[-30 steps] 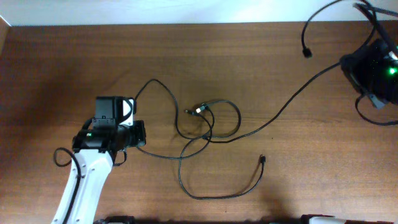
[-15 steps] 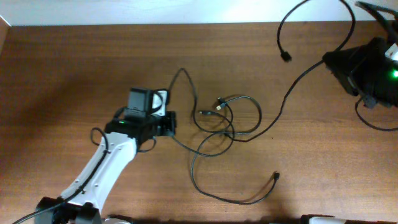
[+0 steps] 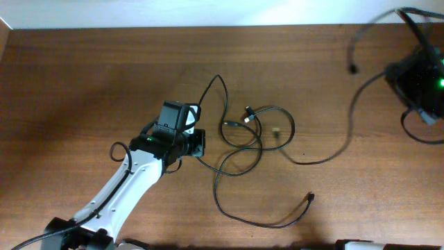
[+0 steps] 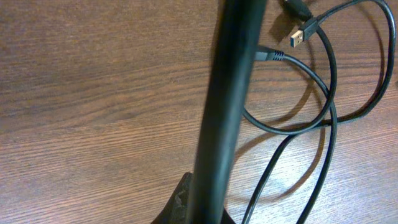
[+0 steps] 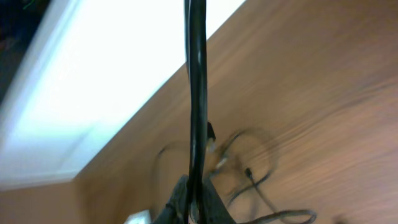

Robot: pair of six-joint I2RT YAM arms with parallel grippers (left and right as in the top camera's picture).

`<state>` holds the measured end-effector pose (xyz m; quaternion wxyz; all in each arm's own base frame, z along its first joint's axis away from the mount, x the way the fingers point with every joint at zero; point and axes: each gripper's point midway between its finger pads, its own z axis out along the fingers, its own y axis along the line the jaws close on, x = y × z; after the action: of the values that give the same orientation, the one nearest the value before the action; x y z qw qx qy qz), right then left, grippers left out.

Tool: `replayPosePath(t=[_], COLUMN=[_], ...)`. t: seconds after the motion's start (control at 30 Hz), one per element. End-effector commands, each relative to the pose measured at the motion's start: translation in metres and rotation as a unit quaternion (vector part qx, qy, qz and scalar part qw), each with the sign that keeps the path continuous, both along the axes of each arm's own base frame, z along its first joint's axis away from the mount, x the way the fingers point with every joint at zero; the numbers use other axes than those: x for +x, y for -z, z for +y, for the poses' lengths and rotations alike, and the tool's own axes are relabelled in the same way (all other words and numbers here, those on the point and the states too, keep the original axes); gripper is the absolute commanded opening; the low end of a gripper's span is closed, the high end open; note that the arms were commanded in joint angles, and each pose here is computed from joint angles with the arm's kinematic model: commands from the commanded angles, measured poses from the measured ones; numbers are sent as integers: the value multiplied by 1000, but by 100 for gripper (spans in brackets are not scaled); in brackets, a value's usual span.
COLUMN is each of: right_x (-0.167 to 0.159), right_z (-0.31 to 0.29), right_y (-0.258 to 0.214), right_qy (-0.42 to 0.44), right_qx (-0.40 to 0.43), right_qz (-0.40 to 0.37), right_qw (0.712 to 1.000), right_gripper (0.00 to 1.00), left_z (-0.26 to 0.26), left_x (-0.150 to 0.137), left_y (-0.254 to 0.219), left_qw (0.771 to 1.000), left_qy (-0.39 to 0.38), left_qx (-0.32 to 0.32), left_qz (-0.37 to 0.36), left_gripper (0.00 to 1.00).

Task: Untangle cables

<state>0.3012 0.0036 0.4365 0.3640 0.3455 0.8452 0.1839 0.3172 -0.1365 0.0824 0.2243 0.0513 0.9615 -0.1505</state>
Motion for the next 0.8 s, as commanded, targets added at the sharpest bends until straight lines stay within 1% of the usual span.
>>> replayPosePath(t=[0.0,0.03,0.07,0.13,0.17,0.2,0.27,0.33,0.4,0.53,0.57,0.67,0.77], right_x=[3,1,-1,-8,-9,-9,-6,-9,-13,-12,-21,-29,-38], right_z=[-83,-96,-111,-152,-162,-171,-191,-224,-259,-325,-346,-365,-374], right_y=[-1,-2,-5,-15,-19,-18,-10,3,27,80,92,100,100], right_qy=[175,203,238,337,362,378,403,437,460,486,498,509,520], right_qx=[-174,-201,-237,-350,-381,-399,-403,-396,-360,-246,-218,-181,-171], right_qz=[22,28,36,67,79,90,112,142,174,191,196,182,179], right_qw=[969,958,941,871,847,830,814,795,793,816,816,821,818], right_gripper=[4,4,4,4,4,4,4,4,4,4,4,4,4], left_z=[0,1,1,2,2,2,2,2,2,2,2,1,1], left_x=[-3,-4,-5,-7,-7,-7,-7,-7,-7,-7,-7,-6,-6], left_y=[3,3,4,5,5,5,5,5,5,5,5,5,5], left_qw=[1000,1000,1000,1000,1000,1000,1000,1000,1000,1000,1000,1000,1000], left_qy=[-2,-2,-2,-2,-2,-2,-2,-2,-2,-2,-2,-2,-2], left_qx=[2,2,3,5,5,5,5,5,5,5,5,4,4], left_qz=[10,12,15,19,19,19,19,19,19,19,19,18,18], left_gripper=[0,0,0,0,0,0,0,0,0,0,0,0,0])
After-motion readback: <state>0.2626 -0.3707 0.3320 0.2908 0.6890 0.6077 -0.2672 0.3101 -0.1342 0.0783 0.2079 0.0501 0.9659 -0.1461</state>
